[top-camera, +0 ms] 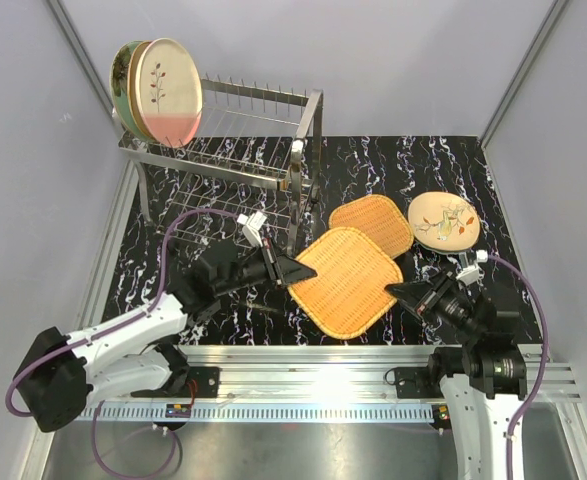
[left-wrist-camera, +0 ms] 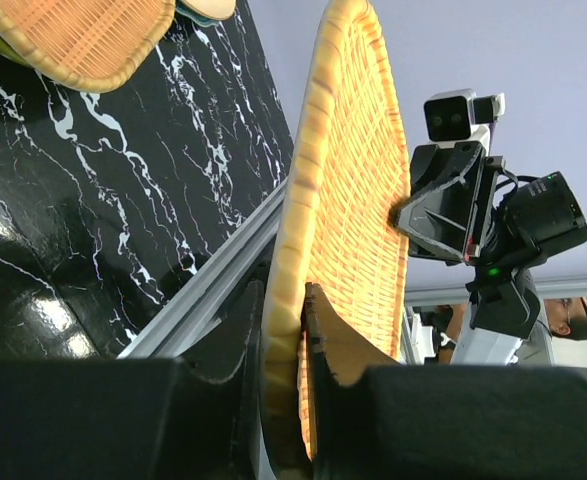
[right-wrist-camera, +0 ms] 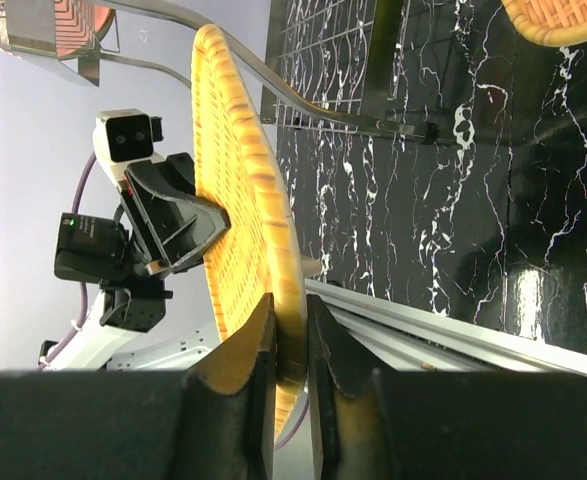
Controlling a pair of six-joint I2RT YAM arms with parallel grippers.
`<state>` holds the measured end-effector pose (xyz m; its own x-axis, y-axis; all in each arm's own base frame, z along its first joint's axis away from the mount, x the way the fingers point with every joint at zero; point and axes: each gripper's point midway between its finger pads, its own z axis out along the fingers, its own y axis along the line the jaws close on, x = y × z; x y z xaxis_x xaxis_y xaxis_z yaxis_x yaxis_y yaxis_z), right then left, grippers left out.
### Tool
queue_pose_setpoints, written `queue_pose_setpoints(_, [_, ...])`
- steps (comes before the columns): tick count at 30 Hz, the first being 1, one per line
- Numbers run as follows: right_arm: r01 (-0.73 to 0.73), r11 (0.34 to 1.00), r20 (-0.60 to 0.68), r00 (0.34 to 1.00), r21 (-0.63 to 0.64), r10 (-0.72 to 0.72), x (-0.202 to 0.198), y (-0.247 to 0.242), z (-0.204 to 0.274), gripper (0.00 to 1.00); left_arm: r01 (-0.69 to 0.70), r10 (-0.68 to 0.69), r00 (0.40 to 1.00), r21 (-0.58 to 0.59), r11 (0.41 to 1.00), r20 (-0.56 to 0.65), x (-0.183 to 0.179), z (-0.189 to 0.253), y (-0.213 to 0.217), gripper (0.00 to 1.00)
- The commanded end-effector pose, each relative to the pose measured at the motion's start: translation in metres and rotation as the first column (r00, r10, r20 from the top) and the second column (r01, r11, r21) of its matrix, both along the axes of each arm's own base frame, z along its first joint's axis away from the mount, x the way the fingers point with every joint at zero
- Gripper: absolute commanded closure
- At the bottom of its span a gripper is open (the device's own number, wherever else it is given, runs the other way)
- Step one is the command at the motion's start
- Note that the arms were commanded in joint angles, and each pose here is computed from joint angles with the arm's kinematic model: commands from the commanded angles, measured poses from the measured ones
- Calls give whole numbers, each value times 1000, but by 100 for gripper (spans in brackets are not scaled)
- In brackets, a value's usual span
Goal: Load the plates into the dish rack
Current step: Pass the plate from the right arm to the left
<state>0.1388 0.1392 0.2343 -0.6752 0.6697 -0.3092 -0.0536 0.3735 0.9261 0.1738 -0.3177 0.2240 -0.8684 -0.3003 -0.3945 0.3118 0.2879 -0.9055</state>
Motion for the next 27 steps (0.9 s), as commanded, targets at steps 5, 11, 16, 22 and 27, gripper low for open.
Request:
queue_pose_setpoints(5, [-38,999,132,990,-29,41,16,2,20,41,30,-26,995,-38,999,100,-10,42,3,100])
queue_pose_setpoints(11, [-42,999,90,995,-34,45,21,2,5,27,-103,94,976,39,994,199,2,58,27,100])
queue_pose_setpoints(16, [-9,997,54,998,-72,13,20,-3,-6,20,-225,192,928,70,972,319,14,90,51,100])
queue_pose_setpoints(22, [19,995,65,998,-98,-13,26,-7,-5,21,-290,216,837,72,954,503,7,150,81,100])
queue_pose_setpoints(27, [27,994,72,997,-104,-20,35,-9,-4,21,-343,237,730,43,938,641,-8,213,114,100])
